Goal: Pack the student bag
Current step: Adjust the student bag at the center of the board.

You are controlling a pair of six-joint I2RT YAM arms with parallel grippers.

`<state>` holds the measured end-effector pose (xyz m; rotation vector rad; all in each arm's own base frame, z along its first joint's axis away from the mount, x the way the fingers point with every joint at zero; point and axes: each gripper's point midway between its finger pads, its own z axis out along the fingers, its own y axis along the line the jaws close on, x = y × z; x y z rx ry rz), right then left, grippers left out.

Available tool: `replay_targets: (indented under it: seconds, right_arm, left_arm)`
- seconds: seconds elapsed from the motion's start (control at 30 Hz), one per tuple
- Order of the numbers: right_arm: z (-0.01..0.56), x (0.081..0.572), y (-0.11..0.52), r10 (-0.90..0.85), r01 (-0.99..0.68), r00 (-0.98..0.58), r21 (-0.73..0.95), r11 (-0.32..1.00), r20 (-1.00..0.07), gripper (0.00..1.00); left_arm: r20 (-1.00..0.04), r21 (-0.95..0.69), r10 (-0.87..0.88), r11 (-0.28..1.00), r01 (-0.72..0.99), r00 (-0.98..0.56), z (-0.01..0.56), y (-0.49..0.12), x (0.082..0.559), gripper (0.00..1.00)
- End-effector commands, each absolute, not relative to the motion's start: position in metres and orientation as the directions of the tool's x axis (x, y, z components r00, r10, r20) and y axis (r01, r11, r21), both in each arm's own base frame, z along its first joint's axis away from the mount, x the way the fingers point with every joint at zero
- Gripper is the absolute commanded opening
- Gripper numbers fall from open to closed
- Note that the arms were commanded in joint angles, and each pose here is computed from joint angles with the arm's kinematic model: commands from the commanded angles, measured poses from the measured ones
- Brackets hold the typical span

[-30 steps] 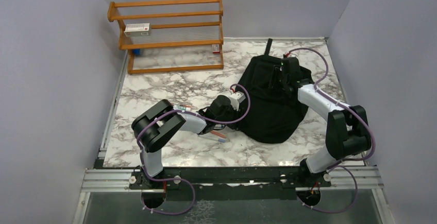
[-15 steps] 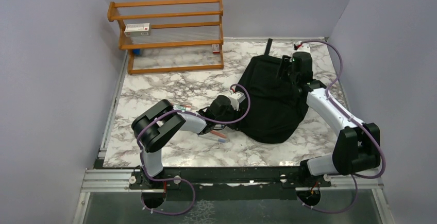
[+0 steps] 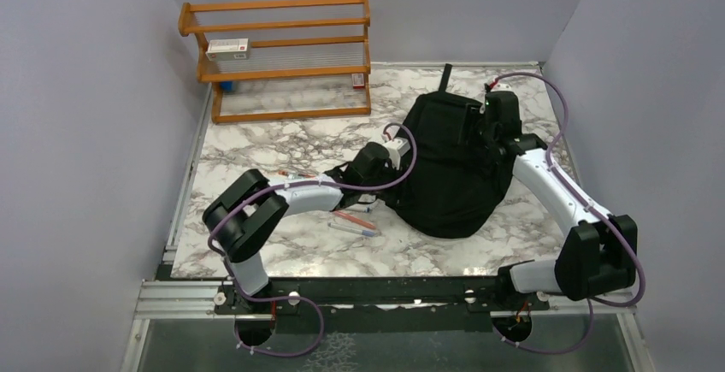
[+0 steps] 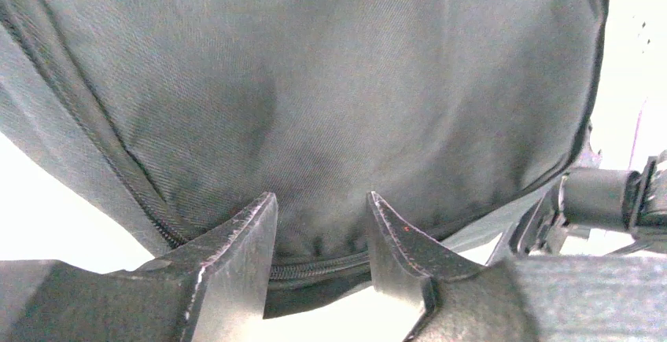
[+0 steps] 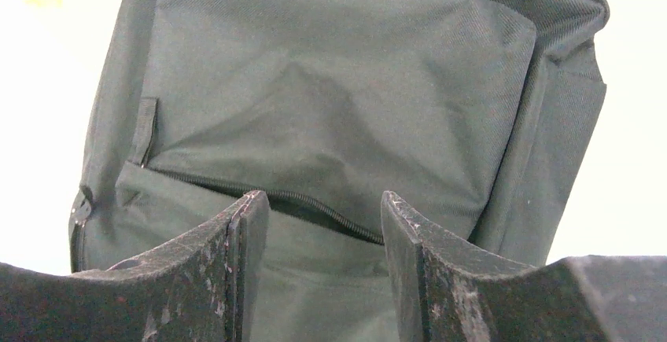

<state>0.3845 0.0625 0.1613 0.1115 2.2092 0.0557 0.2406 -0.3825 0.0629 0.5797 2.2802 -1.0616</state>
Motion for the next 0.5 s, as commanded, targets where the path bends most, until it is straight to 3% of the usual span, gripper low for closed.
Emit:
replay_targets:
  seconds: [0.0, 0.3, 0.37, 0.47]
  right_arm:
    - [0.164, 0.366, 0.063, 0.109, 0.048, -0.622, 0.101, 0.994, -0.776, 0.60]
    - [0.168, 0.354, 0.068, 0.145, 0.043, -0.614, 0.151, 0.988, -0.775, 0.60]
    - [0.168, 0.351, 0.068, 0.149, 0.043, -0.615, 0.155, 0.987, -0.775, 0.60]
    - [0.166, 0.348, 0.069, 0.151, 0.038, -0.618, 0.163, 0.986, -0.771, 0.60]
  left_arm:
    - [-0.677, -0.502, 0.076, 0.679, 0.535, -0.732, 0.114, -0.373, 0.264, 0.50]
    - [-0.576, -0.549, -0.106, 0.785, 0.288, -0.810, 0.119, -0.335, 0.253, 0.72]
    - [-0.539, -0.570, -0.136, 0.785, 0.242, -0.831, 0.111, -0.331, 0.247, 0.83]
    - [-0.504, -0.587, -0.160, 0.785, 0.200, -0.849, 0.099, -0.328, 0.242, 0.86]
